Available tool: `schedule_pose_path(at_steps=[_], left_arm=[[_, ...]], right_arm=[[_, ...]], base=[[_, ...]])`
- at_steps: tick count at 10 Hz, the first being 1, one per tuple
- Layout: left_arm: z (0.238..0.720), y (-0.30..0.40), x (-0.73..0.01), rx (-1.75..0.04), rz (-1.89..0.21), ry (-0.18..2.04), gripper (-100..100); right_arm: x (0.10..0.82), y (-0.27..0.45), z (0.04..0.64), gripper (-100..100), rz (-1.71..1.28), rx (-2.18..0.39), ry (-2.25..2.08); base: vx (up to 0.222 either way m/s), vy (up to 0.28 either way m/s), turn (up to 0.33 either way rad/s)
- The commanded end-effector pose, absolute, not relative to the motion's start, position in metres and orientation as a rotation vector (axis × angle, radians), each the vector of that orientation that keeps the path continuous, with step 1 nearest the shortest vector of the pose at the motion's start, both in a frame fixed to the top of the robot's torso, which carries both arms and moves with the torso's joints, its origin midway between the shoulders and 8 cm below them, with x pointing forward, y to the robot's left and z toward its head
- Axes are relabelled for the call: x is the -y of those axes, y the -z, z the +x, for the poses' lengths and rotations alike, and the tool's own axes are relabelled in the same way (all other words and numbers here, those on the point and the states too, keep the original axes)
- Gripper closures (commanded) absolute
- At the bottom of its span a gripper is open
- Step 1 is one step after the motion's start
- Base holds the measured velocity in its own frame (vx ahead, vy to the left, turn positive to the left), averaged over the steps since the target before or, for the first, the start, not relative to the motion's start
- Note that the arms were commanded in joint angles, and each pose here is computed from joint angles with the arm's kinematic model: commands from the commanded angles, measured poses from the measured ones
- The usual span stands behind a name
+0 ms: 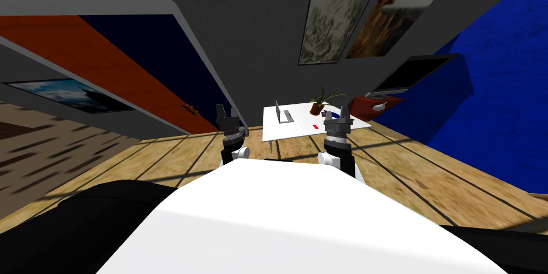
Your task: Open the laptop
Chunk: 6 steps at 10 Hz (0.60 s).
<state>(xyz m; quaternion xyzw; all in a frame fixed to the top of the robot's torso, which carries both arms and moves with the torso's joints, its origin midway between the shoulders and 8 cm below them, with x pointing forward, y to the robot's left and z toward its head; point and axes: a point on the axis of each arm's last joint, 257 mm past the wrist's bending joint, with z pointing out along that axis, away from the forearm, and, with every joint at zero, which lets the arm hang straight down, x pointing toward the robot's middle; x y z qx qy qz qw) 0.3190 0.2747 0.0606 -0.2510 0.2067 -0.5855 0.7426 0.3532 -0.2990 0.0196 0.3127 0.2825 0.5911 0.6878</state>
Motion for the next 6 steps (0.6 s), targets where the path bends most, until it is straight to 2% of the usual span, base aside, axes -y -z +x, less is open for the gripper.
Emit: schedule_pose_path(at_steps=[1, 6], left_arm=[[0.319, -0.0606, -0.2747, -0.453, -0.55, 1.283, 0], [0.319, -0.0607, -0.2747, -0.453, -0.55, 1.283, 0]], right_arm=[[0.299, -0.0196, 0.3532, 0, 0.7, -0.632, -1.323], [0.299, -0.0198, 0.3531, 0, 0.7, -0.632, -1.323]], base=[[0.0, 0.0, 0.0], [0.0, 0.0, 0.0]])
